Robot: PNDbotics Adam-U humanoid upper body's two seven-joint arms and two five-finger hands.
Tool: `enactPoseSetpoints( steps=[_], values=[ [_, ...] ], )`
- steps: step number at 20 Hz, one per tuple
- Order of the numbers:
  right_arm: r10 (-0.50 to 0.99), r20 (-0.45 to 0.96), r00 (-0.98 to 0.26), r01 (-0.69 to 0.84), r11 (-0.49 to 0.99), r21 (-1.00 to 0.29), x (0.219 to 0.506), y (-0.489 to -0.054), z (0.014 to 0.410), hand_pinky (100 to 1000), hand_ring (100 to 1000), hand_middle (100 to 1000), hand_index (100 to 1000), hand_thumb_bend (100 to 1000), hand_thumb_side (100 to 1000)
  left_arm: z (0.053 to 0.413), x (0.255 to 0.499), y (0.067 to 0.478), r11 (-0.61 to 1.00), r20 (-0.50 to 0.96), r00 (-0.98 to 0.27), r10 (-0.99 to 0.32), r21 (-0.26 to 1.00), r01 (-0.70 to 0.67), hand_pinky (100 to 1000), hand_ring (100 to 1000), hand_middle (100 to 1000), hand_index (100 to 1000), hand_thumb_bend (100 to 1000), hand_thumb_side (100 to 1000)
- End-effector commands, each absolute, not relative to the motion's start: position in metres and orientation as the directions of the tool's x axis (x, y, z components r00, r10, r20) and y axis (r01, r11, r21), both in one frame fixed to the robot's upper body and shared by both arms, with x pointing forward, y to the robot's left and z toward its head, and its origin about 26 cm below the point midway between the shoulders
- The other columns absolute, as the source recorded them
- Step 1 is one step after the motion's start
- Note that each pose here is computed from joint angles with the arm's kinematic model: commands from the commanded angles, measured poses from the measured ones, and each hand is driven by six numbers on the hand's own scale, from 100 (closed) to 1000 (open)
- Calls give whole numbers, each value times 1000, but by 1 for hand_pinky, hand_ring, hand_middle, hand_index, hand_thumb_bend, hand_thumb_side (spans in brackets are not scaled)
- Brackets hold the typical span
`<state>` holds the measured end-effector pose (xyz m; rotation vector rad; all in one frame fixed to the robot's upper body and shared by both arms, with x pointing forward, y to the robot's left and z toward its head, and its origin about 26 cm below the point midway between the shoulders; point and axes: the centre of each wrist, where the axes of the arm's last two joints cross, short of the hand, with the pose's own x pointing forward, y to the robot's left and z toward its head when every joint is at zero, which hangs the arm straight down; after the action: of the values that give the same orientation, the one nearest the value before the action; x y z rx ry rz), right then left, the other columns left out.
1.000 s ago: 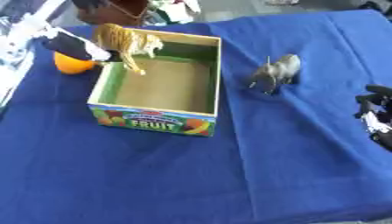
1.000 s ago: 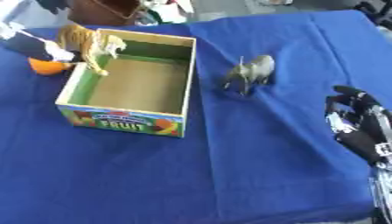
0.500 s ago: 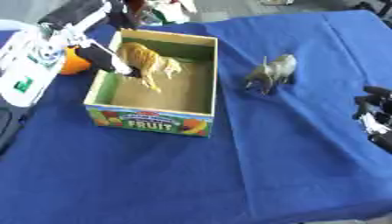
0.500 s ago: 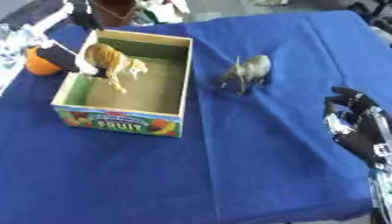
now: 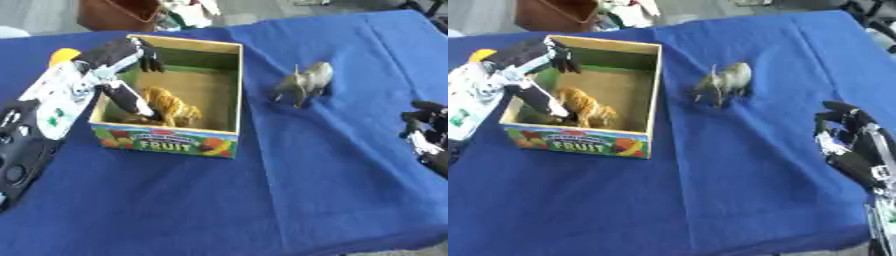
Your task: Pick up objects on the table and place them in the box.
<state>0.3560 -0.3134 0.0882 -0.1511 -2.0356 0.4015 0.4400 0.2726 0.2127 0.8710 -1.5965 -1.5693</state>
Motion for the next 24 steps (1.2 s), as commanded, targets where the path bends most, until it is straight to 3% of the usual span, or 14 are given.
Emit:
enactPoseSetpoints(
  steps=[1, 3, 6, 9, 18, 24],
  values=[
    [287, 817, -500, -57, 931, -362, 357, -316, 97, 595, 795, 596, 817, 100, 264, 222, 440, 277, -10, 7, -518, -855, 1000, 30, 727, 720, 711, 771, 788, 100],
    [288, 817, -500, -57, 930, -362, 357, -317, 97, 595, 795, 596, 817, 100, 264, 226, 438, 278, -16, 4, -525, -851, 999, 34, 754, 756, 761, 806, 801, 100],
    [288, 817, -500, -57, 930, -363, 357, -317, 97, 595, 795, 596, 817, 100, 263, 233, 434, 279, -7, 0, -535, -845, 1000, 12, 786, 802, 815, 855, 916, 230],
    [289, 816, -500, -55, 930, -363, 357, -317, 97, 595, 795, 596, 817, 100, 264, 239, 431, 280, 6, 2, -547, -837, 1000, -6, 790, 808, 823, 860, 1000, 246],
    [297, 816, -496, -49, 929, -367, 357, -320, 97, 595, 796, 596, 817, 100, 266, 281, 409, 296, 40, -8, -562, -827, 996, -74, 792, 807, 818, 857, 1000, 265],
    [301, 817, -492, -42, 929, -367, 356, -322, 97, 595, 796, 596, 818, 100, 269, 299, 397, 326, 99, 13, -452, -892, 981, -168, 773, 788, 802, 846, 988, 296]
  ],
)
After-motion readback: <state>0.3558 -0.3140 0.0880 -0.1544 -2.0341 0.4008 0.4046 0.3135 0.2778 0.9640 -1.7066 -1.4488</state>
